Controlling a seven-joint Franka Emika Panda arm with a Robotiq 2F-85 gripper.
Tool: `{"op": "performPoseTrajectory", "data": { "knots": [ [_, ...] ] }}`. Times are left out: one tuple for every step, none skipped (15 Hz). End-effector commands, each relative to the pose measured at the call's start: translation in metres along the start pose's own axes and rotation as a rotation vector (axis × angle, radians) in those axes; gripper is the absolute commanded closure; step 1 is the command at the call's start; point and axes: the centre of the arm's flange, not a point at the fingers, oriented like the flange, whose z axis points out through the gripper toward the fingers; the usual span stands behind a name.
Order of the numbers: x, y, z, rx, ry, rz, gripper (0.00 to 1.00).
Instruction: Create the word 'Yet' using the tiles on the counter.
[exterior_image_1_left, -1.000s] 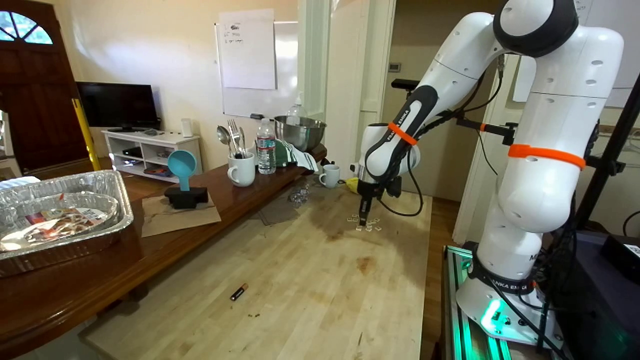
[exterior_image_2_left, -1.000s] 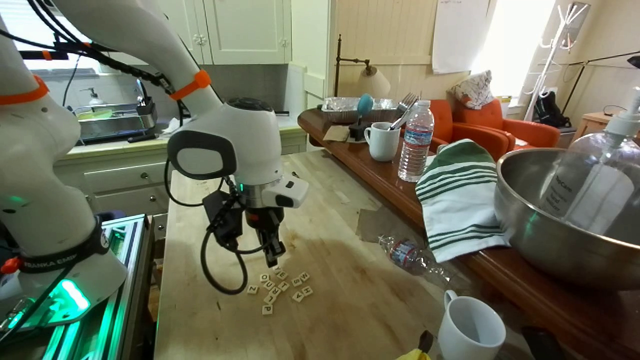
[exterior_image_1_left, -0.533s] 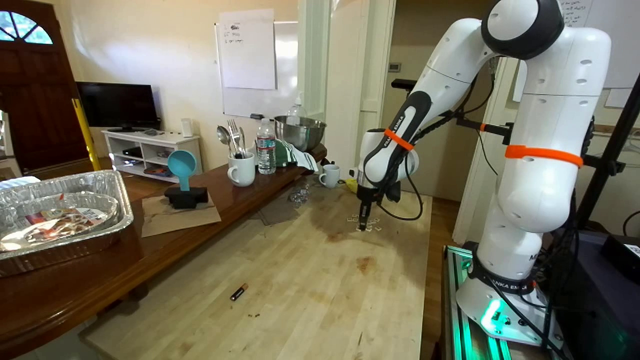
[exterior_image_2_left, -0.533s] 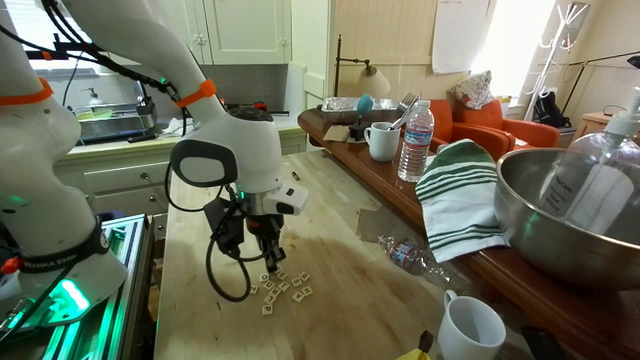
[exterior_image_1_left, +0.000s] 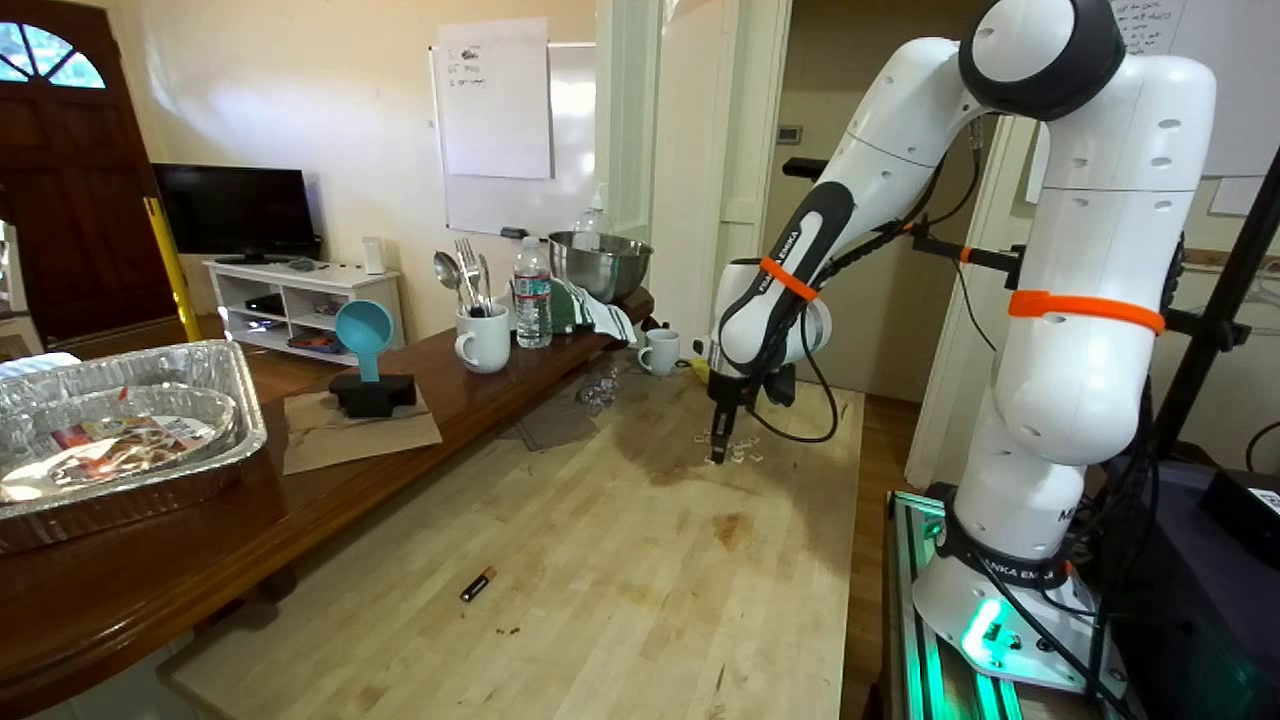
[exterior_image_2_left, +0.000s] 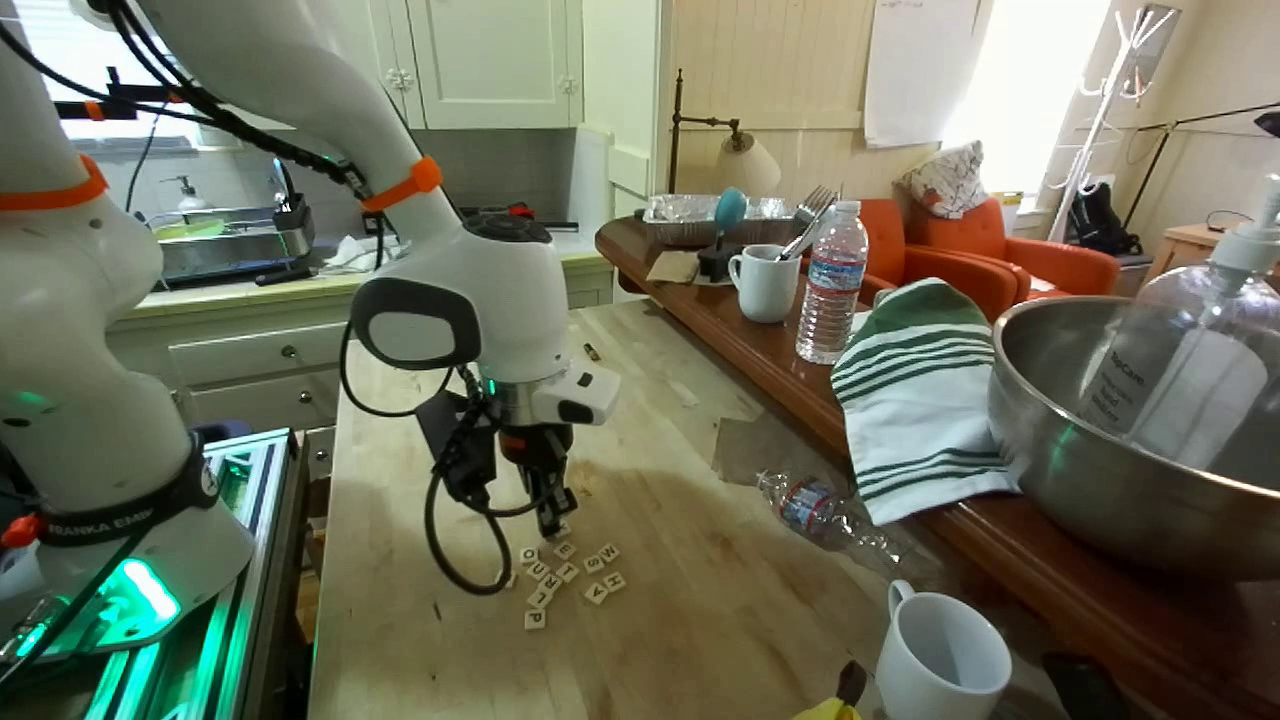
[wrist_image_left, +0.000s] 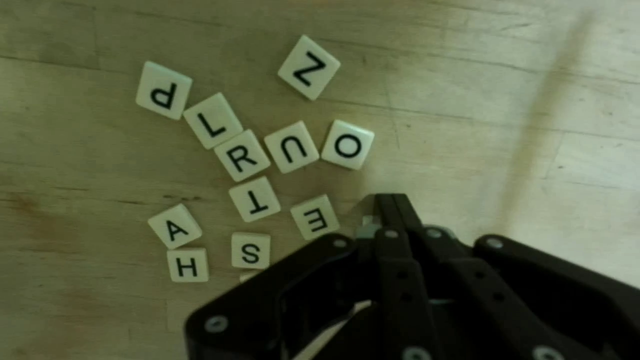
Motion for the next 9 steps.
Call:
{"op": "performPoseTrajectory", "data": {
  "knots": [
    [0.007,-0.011,0.021,0.023,-0.031,-0.019,1.00],
    [0.008,-0.016,0.022,0.024,-0.034,-0.025,1.00],
    [0.010,-0.020,0.023,0.029,-0.038,-0.034,1.00],
    [0.011,-0.026,0.024,0.031,-0.046,-0.041,1.00],
    [0.012,-0.031,0.025,0.034,-0.055,-0.050,1.00],
    [0.013,-0.037,0.026,0.033,-0.057,-0.057,1.00],
    [0.014,-0.041,0.027,0.034,-0.061,-0.059,1.00],
    [0.015,-0.044,0.027,0.038,-0.062,-0.060,1.00],
    [0.016,-0.048,0.028,0.045,-0.065,-0.062,1.00]
  ]
}}
